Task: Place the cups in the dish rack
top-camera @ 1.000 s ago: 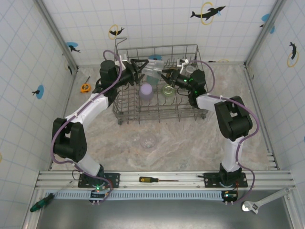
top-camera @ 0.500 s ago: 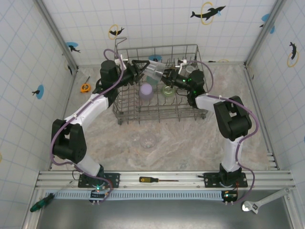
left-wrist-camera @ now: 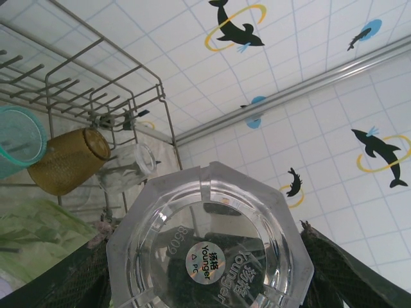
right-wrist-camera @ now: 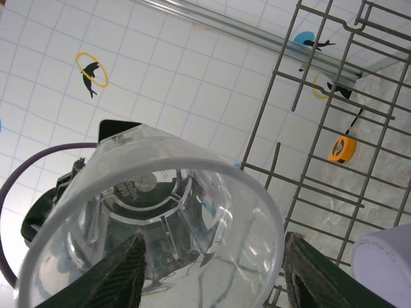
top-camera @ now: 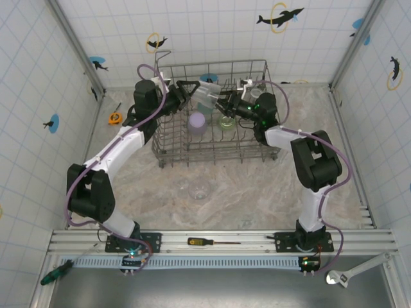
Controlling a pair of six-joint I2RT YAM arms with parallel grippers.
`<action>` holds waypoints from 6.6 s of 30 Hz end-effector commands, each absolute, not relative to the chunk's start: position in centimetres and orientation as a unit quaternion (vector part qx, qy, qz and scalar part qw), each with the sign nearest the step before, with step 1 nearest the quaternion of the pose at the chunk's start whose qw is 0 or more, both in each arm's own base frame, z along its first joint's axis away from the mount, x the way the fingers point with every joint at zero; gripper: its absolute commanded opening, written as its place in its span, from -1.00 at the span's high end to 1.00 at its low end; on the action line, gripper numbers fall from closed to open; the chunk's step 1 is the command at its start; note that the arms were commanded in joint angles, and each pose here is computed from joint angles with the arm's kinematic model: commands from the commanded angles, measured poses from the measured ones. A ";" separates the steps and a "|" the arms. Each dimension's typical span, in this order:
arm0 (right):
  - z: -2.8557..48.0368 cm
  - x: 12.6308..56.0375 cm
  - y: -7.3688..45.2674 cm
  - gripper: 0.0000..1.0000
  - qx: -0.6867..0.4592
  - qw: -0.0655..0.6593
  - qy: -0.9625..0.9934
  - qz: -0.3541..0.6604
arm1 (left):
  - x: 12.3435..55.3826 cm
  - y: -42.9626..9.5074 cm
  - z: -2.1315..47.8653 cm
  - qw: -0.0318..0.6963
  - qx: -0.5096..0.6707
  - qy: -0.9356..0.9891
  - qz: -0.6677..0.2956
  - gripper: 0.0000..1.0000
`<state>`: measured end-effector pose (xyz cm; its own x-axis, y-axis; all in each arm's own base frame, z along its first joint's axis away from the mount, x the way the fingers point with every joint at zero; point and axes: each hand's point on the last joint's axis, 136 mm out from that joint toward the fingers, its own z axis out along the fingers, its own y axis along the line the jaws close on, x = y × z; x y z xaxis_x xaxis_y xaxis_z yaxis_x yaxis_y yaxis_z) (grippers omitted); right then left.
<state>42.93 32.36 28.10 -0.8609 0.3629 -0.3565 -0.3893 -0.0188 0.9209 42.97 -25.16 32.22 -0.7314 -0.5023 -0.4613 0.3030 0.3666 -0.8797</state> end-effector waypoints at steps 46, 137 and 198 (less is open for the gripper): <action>27.3 38.3 20.4 -0.99 -0.029 0.382 0.791 0.477 | 47.4 -13.3 28.0 0.505 0.001 0.860 -0.066 1.00; 27.3 37.4 16.7 -0.99 0.017 0.398 0.786 0.472 | 52.4 -19.1 30.0 0.523 -0.046 0.839 -0.141 -0.95; 24.6 36.1 16.4 -0.99 0.022 0.378 0.795 0.474 | 39.0 7.5 17.5 0.361 -0.244 0.898 0.066 -0.94</action>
<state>36.79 16.66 24.15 -0.7296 0.3934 -0.5594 -0.2951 0.5568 0.7765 38.81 6.47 17.83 -0.6096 -0.4307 -0.6655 -0.4823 0.8678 -0.1198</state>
